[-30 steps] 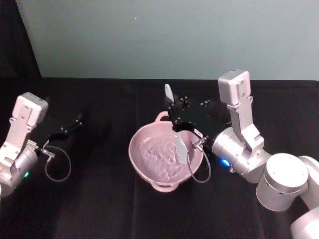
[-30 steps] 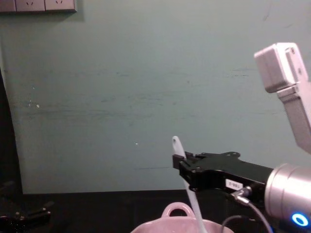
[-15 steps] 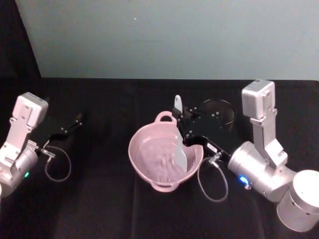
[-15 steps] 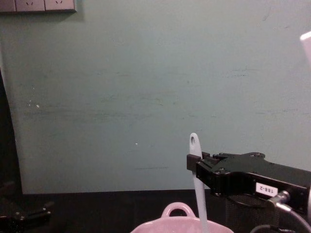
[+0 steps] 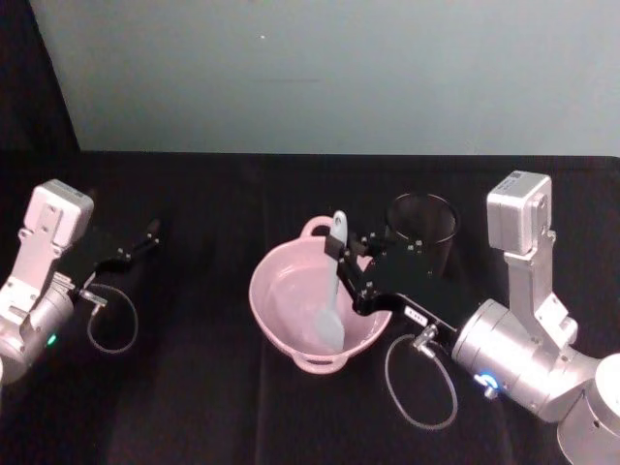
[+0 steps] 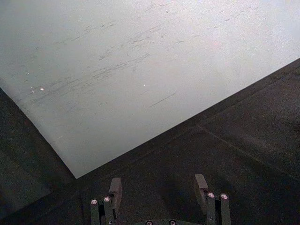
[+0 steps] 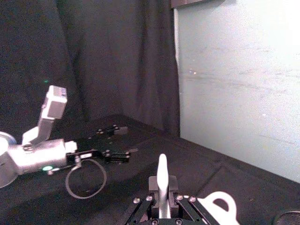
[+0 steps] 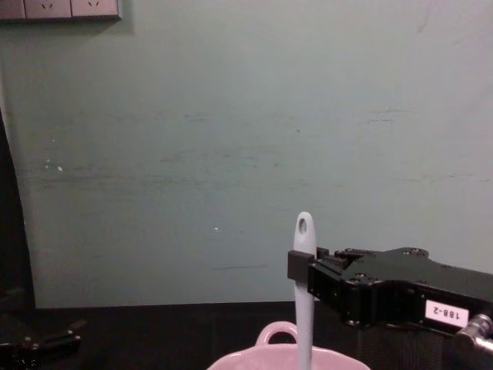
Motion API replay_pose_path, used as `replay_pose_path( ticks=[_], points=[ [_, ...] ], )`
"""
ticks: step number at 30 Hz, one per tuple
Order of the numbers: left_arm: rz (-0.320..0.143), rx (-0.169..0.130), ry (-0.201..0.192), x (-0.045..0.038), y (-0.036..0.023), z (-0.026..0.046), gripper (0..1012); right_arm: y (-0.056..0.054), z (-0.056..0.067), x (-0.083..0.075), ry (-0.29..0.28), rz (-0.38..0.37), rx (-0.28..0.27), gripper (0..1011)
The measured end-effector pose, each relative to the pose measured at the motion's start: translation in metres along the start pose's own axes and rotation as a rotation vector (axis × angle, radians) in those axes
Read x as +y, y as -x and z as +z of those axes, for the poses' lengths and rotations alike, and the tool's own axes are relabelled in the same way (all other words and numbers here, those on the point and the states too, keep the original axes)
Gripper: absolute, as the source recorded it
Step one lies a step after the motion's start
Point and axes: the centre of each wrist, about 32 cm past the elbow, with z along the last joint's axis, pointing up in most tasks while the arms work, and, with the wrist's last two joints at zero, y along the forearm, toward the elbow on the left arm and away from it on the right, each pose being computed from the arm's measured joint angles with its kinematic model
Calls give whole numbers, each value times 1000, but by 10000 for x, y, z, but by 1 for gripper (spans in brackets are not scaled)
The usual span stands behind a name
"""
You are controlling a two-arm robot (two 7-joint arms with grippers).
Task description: Use the one hand to pick up the spoon and stir the clear water in the bowl.
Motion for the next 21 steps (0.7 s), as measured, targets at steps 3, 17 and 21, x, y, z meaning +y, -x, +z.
replay_pose_path(
  ticks=[3, 17, 21],
  points=[
    [0, 0, 0, 0, 0, 0, 1012, 21, 6, -15, 6, 22, 17, 117],
    [0, 0, 0, 0, 0, 0, 1011, 27, -104, 249, -24, 56, 51, 117],
    [0, 0, 0, 0, 0, 0, 1011, -1, -125, 355, -39, 41, 42, 117]
  ],
)
